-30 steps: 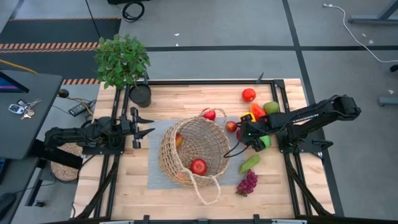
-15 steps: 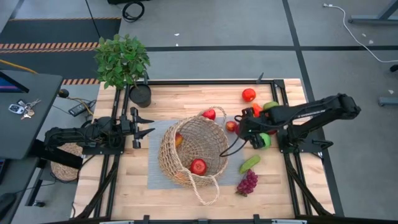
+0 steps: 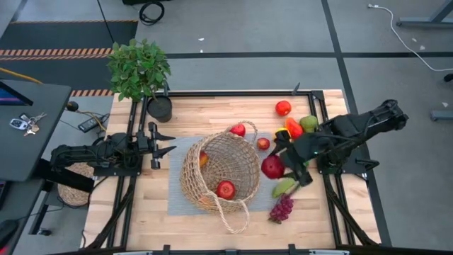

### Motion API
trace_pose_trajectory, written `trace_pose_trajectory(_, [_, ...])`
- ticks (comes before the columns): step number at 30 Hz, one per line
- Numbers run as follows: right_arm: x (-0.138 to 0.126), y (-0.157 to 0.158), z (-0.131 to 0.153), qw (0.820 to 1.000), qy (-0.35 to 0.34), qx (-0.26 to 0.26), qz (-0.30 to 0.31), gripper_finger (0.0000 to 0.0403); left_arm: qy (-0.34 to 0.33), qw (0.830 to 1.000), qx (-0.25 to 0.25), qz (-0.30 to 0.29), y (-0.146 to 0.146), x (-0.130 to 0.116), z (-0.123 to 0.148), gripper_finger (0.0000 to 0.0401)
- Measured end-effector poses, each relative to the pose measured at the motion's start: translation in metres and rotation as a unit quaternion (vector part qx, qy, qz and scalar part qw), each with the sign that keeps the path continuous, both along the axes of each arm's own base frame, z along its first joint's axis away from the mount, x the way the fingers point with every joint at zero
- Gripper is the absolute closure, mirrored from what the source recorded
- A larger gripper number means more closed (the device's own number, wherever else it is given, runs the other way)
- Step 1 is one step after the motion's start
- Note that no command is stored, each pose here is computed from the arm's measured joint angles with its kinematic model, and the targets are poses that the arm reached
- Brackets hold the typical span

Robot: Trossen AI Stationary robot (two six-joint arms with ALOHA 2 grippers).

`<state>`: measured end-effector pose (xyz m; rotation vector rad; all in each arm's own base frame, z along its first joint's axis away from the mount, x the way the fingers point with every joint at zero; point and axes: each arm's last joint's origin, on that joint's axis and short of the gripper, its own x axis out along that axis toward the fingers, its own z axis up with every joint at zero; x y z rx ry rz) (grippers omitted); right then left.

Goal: Build produce basket
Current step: Put the pomegranate into the brown basket

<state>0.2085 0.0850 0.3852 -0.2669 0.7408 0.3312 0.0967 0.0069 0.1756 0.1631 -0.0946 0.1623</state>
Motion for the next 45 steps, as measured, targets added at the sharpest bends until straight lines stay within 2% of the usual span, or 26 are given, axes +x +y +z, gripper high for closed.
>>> trace_pose_trajectory(5, [-0.003,0.011,0.015,0.997,-0.066,0.014,0.036,0.0057,0.0,1.0,0.0,0.0,0.0,0.0,0.0,0.0241])
trace_pose_trajectory(10, [-0.001,0.018,0.019,0.994,-0.104,-0.01,0.008,0.0056,0.0,1.0,0.0,0.0,0.0,0.0,0.0,0.0241])
trace_pose_trajectory(12, [0.001,0.022,0.018,0.992,-0.119,-0.046,-0.004,0.0056,0.0,1.0,0.0,0.0,0.0,0.0,0.0,0.0241])
trace_pose_trajectory(15, [-0.002,0.03,0.018,0.98,-0.147,-0.135,-0.016,0.0056,0.0,1.0,0.0,0.0,0.0,0.0,0.0,0.0241])
trace_pose_trajectory(20, [-0.007,0.046,0.02,0.935,-0.19,-0.299,-0.033,0.0056,0.0,1.0,0.0,0.0,0.0,0.0,0.0,0.0241])
trace_pose_trajectory(26, [-0.012,0.066,0.015,0.858,-0.183,-0.48,-0.014,0.0056,0.0,1.0,0.0,0.0,0.0,0.0,0.0,0.0241])
trace_pose_trajectory(29, [-0.012,0.074,0.011,0.825,-0.171,-0.539,-0.02,0.0056,0.0,1.0,0.0,0.0,0.0,0.0,0.0,0.0241])
trace_pose_trajectory(37, [-0.003,0.088,-0.003,0.748,-0.124,-0.652,-0.033,0.0056,0.0,1.0,0.0,0.0,0.0,0.0,0.0,0.0241])
trace_pose_trajectory(39, [-0.002,0.089,-0.005,0.745,-0.121,-0.656,-0.028,0.0056,0.0,1.0,0.0,0.0,0.0,0.0,0.0,0.0241])
trace_pose_trajectory(43, [-0.001,0.089,-0.005,0.75,-0.122,-0.65,-0.03,0.0056,0.0,1.0,0.0,0.0,0.0,0.0,0.0,0.0241])
trace_pose_trajectory(45, [-0.001,0.088,-0.003,0.764,-0.133,-0.63,-0.039,0.0056,0.0,1.0,0.0,0.0,0.0,0.0,0.0,0.0241])
